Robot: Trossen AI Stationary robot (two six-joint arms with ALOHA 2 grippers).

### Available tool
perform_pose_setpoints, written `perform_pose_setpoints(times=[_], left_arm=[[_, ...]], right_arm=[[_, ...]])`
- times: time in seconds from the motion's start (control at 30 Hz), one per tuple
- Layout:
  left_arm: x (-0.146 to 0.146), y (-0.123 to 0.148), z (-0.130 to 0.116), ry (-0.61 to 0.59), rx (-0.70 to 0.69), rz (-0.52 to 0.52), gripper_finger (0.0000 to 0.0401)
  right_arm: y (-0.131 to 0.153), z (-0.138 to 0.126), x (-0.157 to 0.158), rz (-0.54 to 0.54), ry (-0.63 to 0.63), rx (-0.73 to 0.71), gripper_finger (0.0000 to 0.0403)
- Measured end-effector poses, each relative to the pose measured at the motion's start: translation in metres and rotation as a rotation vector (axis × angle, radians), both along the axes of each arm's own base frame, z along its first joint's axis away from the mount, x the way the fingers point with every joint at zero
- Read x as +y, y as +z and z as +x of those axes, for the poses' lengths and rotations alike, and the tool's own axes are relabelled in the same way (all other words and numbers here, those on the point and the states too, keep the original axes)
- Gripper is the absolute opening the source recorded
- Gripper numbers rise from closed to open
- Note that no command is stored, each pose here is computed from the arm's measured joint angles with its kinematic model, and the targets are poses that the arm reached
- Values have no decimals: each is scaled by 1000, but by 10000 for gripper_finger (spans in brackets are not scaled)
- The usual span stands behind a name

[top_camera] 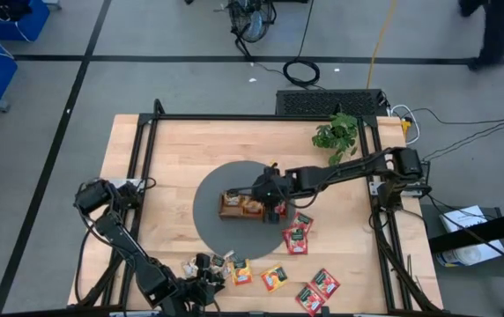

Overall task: Pick & Place Tea
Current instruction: Put the middle yellow tea sachet into the middle section of the wooden organizer

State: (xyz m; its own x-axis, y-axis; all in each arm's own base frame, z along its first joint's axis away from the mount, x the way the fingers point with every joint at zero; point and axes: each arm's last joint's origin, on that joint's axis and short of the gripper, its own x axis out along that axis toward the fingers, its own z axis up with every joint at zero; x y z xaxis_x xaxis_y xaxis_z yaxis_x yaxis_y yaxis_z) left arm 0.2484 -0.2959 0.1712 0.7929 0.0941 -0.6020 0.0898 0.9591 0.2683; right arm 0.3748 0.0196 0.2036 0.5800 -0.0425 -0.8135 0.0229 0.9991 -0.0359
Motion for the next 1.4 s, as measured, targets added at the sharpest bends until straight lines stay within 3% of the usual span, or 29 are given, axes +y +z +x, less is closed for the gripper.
perform_pose_setpoints(times=[0.57,0.77,1.13,1.4], left_arm=[[3,0,1,32,-14,17,88],[6,0,4,42,-11,21,88],[3,-2,-2,35,2,29,88],[2,-2,-5,35,6,29,88]], right_arm=[[51,5,-1,-22,31,126,0],[58,19,1,30,119,208,0],[27,54,0,-4,122,390,0],[23,55,-9,-24,112,433,0]])
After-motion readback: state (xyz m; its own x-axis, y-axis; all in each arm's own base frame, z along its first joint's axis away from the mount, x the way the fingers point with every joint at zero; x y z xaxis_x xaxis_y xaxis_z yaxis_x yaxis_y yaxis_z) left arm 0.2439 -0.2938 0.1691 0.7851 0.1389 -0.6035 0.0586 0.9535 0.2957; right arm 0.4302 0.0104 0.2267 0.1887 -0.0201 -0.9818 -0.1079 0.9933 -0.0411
